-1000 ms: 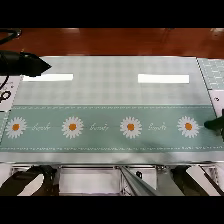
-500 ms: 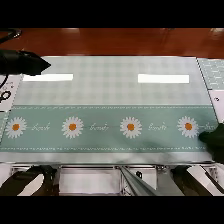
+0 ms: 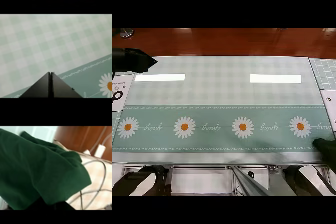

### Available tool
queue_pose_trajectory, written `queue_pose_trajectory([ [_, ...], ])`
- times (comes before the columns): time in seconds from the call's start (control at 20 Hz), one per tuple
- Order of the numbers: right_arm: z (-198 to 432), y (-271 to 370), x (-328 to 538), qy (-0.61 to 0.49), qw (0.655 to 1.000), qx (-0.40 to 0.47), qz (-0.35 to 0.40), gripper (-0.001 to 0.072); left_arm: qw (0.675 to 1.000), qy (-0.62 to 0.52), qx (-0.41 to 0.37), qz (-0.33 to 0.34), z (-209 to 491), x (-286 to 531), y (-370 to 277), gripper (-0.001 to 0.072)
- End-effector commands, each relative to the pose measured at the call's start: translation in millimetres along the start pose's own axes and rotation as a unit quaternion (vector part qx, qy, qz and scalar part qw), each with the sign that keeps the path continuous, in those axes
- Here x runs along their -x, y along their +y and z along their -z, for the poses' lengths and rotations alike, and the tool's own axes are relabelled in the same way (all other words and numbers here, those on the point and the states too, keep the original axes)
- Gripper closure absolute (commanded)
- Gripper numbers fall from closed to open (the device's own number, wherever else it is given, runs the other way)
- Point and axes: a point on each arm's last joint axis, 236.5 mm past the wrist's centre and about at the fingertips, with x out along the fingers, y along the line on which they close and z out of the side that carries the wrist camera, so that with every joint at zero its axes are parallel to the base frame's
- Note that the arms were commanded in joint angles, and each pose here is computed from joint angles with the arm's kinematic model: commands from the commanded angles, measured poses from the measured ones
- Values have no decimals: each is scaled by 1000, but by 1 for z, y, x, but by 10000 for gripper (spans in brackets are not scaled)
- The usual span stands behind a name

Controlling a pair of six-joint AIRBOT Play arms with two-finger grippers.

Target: Fold the shirts.

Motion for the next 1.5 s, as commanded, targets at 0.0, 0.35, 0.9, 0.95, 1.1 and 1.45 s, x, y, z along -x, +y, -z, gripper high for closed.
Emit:
queue_pose_trajectory([
  [0.0,27,-28,-20,51,996,0,78,574,1000,-16,11,-18,-6,4,16,685],
  [0.35,38,-52,-33,72,986,36,146,268,999,-34,20,-35,-14,7,30,685],
  [0.9,-54,206,91,-273,884,252,-284,279,997,32,62,-22,10,-48,50,-11],
  [0.95,-33,239,103,-270,860,305,-307,279,996,62,59,-20,23,-61,52,-10],
  [1.1,46,313,114,-248,785,485,-295,199,974,215,-13,-77,88,-82,55,-9],
  [1.45,140,357,104,-245,698,648,-180,119,951,268,-111,-108,111,-91,-26,-13],
])
